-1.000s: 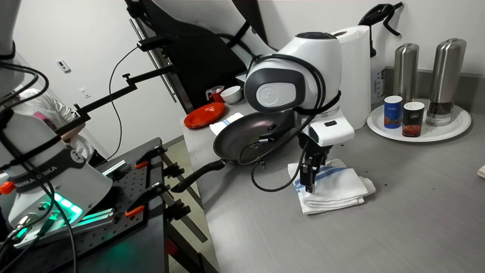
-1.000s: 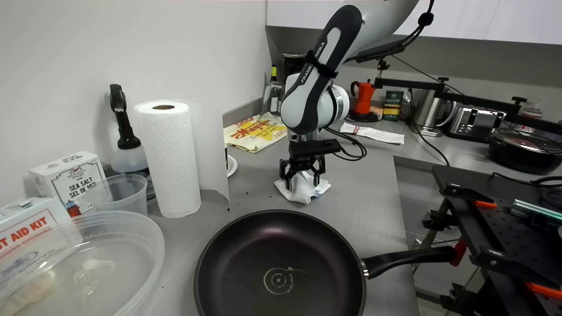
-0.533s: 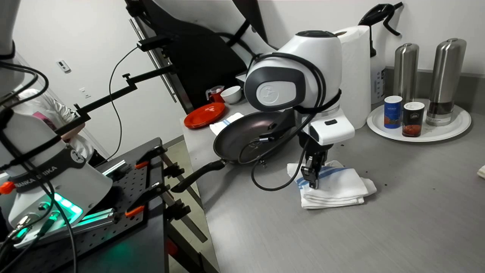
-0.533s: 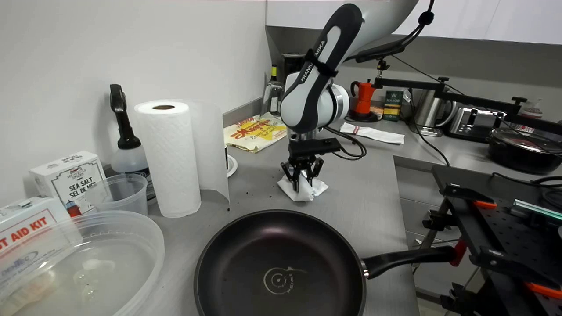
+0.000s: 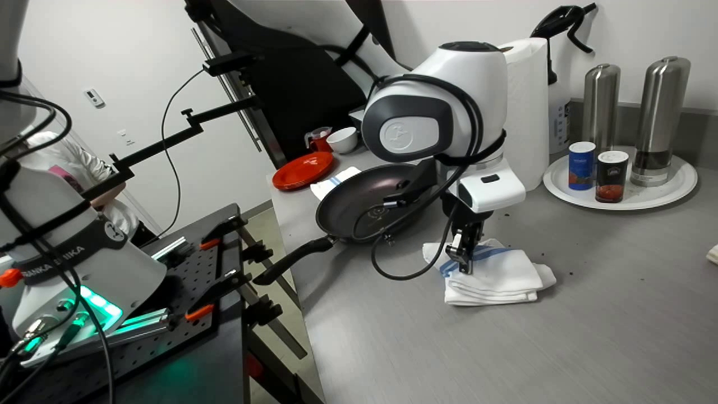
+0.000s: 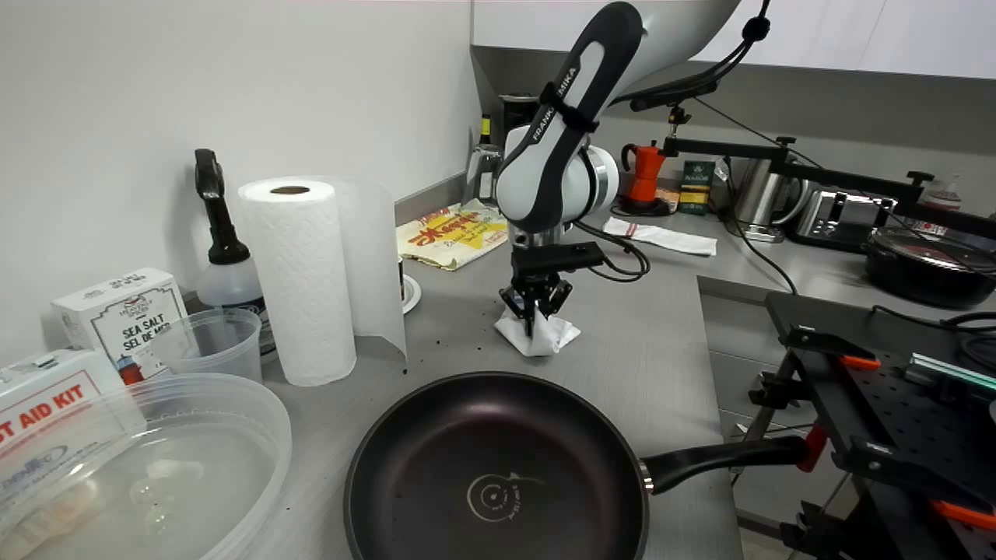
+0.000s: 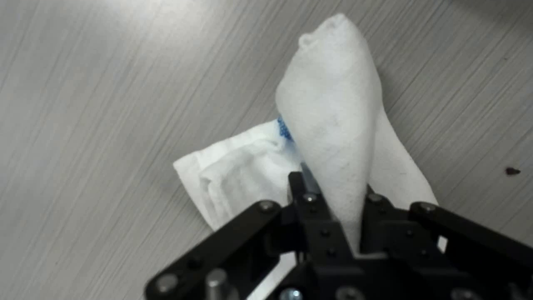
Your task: Pick the cloth and wipe the sauce pan
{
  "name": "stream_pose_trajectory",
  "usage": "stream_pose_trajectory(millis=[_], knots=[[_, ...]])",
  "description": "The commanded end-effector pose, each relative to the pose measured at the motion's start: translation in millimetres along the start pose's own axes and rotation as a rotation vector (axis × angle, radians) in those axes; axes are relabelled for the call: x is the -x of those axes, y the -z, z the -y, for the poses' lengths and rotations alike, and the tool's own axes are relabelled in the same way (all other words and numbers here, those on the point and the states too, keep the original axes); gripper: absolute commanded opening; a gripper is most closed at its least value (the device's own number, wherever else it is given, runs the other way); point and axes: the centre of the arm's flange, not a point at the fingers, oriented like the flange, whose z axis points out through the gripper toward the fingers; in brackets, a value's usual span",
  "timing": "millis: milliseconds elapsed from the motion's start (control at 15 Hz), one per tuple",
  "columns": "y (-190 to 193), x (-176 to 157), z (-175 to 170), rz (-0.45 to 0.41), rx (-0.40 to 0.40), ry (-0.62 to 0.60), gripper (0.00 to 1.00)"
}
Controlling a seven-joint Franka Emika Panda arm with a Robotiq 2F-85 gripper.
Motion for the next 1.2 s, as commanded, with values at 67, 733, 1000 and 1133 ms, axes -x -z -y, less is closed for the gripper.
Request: stream_pose_trajectory(millis=[67,733,1000,1133], knots=[[-4.6,10.9,-1.6,0.056,0.018,0.001,0.04],[38.2,53.4,34.0,0.036,0.024,0.123,0.04],[59.2,75.9,52.4,-0.002,0.019,0.167,0.04],[72.3,87.9,59.3,-0.021,0.01,0.198,0.04]])
